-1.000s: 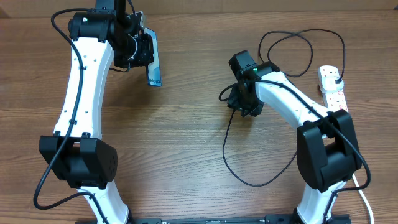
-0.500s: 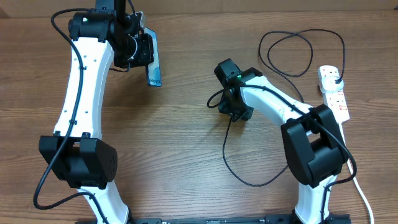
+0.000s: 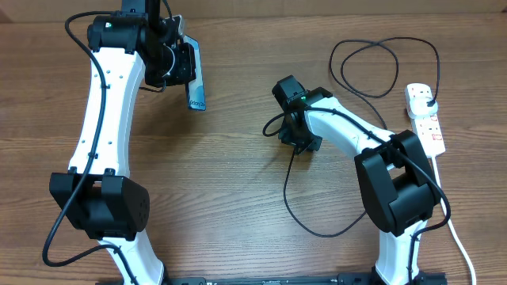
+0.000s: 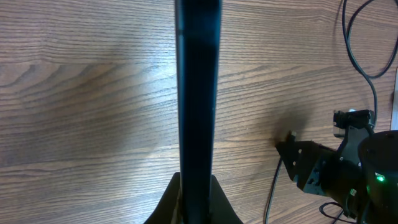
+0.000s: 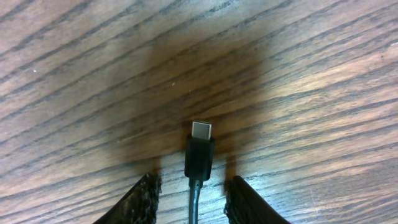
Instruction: Plug charger to phone and switch on socket
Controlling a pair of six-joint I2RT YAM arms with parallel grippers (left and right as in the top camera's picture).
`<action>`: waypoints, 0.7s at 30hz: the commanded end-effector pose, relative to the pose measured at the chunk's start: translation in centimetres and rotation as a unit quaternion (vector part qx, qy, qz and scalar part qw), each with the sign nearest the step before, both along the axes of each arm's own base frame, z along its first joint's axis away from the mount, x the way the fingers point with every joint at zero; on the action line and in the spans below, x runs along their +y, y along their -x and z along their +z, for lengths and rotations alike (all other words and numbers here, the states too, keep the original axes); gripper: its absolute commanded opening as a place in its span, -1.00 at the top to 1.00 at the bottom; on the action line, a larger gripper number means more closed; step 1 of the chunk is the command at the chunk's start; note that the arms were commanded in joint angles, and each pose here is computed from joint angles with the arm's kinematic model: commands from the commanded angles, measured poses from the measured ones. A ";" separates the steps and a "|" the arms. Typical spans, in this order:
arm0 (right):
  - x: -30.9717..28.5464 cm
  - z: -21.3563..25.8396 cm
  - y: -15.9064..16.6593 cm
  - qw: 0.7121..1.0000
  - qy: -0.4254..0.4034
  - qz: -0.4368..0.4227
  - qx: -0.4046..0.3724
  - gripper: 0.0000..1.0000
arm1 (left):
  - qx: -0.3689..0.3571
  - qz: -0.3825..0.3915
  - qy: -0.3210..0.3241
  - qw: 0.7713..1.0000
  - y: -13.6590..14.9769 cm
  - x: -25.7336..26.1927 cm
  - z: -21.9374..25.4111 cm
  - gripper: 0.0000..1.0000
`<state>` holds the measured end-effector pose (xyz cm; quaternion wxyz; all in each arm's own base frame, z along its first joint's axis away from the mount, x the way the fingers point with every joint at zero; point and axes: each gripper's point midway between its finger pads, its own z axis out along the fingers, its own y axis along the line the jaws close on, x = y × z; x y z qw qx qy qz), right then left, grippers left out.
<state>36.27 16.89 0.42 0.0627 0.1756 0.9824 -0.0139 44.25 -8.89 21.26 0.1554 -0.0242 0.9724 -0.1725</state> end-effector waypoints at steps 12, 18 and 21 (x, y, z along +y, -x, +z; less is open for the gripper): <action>-0.1 -0.6 0.5 1.000 -0.002 -0.003 0.012 0.55 | -0.005 0.005 0.008 1.000 0.0 -0.3 0.6 0.92; -0.2 -0.6 0.5 1.000 0.001 -0.003 0.010 0.58 | -0.005 0.004 0.008 1.000 0.0 -0.3 0.6 0.92; -0.2 -0.6 0.6 1.000 0.002 -0.002 0.013 0.65 | -0.004 0.006 0.010 1.000 0.0 -0.3 0.6 0.92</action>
